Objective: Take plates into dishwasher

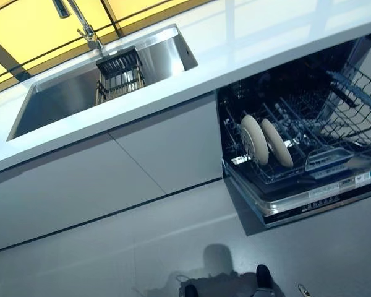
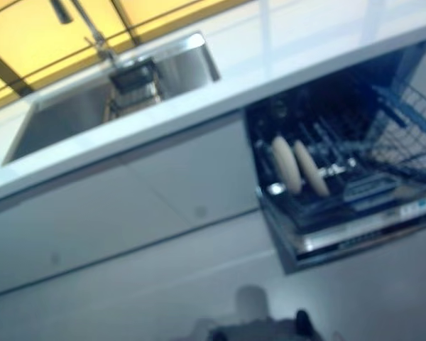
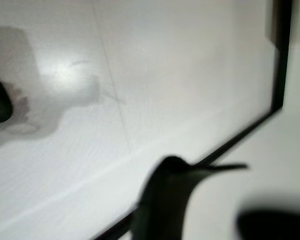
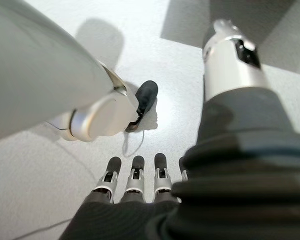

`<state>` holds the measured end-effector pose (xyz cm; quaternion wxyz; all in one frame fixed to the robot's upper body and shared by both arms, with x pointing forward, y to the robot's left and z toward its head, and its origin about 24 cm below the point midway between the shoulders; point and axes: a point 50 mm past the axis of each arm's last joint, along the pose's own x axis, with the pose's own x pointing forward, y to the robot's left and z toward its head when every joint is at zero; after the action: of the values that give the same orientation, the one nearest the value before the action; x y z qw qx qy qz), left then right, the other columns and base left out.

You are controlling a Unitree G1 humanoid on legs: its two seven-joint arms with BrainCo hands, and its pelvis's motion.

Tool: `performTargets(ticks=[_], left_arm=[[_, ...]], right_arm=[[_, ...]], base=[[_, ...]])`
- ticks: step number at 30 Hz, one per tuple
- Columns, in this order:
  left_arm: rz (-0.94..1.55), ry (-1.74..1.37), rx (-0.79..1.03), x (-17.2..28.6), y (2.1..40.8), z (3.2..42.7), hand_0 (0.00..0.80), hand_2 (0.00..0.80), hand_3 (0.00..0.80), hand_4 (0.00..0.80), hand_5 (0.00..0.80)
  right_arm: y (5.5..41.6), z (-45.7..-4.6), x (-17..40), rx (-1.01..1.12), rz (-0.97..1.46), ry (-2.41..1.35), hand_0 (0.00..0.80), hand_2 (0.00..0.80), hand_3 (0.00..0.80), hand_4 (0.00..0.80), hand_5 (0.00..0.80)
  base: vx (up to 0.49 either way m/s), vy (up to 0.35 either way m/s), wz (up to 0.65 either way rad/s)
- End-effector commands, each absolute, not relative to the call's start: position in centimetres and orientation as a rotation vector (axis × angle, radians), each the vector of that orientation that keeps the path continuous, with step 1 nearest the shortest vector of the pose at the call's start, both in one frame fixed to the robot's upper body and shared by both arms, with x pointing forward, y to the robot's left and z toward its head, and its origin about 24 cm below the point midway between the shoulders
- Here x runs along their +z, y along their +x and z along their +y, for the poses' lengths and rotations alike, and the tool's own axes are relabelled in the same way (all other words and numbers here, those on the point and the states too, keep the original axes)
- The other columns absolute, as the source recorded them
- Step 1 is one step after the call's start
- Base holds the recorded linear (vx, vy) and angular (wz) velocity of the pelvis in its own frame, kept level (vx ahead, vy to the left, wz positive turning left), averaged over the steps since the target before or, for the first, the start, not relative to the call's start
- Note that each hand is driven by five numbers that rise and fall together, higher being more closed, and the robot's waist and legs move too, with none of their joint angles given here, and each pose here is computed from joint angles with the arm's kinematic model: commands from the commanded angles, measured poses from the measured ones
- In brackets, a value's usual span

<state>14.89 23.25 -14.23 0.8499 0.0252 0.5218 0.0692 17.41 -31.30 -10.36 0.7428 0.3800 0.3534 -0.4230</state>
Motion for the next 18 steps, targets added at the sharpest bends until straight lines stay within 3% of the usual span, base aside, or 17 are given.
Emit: performTargets(ticks=[1,18], left_arm=[[1.116,0.017,0.157,-14.7,13.4,23.1,0.000,0.000,0.000,0.000,0.000],[1.138,0.017,0.121,-15.1,12.6,22.3,0.000,0.000,0.000,0.000,0.000]], right_arm=[[18.6,-32.8,-8.8,-0.935,0.635,0.893,0.000,0.000,0.000,0.000,0.000],[23.6,-36.8,-2.1,-0.805,0.246,0.926,0.000,0.000,0.000,0.000,0.000]], base=[[-0.038,0.000,-0.02],[0.014,-0.036,0.05]])
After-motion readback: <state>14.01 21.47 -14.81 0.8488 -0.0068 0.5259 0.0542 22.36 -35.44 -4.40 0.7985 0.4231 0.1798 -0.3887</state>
